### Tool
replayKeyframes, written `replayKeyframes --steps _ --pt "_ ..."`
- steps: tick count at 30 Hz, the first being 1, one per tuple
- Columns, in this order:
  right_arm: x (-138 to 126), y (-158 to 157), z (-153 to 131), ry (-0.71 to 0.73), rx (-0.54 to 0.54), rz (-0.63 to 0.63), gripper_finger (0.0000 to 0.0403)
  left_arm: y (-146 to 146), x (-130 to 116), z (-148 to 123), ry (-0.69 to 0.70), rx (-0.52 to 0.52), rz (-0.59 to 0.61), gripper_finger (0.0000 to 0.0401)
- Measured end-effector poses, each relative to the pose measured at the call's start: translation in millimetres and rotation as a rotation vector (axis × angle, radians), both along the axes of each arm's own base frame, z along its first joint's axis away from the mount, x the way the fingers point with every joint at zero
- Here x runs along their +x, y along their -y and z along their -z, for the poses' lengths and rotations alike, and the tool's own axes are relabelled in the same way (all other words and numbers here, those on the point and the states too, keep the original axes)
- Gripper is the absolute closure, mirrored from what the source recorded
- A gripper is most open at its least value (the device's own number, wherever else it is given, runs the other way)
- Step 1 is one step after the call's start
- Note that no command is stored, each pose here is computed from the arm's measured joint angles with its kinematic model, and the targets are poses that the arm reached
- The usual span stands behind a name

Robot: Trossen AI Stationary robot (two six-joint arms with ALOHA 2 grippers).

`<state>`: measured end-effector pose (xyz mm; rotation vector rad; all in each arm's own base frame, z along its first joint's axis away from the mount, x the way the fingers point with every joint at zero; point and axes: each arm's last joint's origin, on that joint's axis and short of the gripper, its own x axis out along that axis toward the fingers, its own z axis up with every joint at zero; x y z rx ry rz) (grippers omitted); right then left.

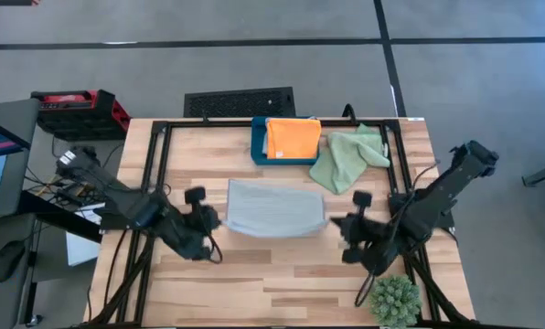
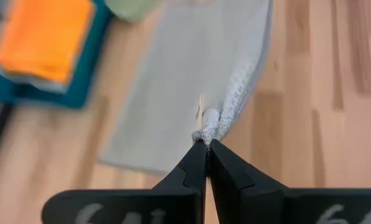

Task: Fold microfiber towels
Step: Fold the gray microfiber cloth

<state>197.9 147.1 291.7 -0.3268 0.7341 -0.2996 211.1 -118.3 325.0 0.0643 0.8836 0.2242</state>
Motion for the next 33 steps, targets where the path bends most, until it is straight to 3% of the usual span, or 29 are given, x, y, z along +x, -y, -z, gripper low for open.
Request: replayKeyframes --steps 9,19,25,29,33 --pt "13 -38 51 -0.229 0.172 -0.007 0.0397 51 25 58 -0.211 -0.076 0.024 0.0401" --pt "32 -74 96 -0.311 0.315 -0.056 0.0395 98 36 106 -0.298 -0.222 0.005 0.0401" --pt "39 -73 110 -0.353 0.300 -0.034 0.0394 104 32 113 -0.283 -0.236 -0.107 0.0401" --pt "41 -58 106 -0.367 0.227 0.014 0.0392 97 32 109 -0.188 -0.143 -0.176 0.0401" --pt "46 -35 99 -0.364 0.138 0.101 0.0396 81 33 109 -0.184 -0.054 -0.279 0.0401"
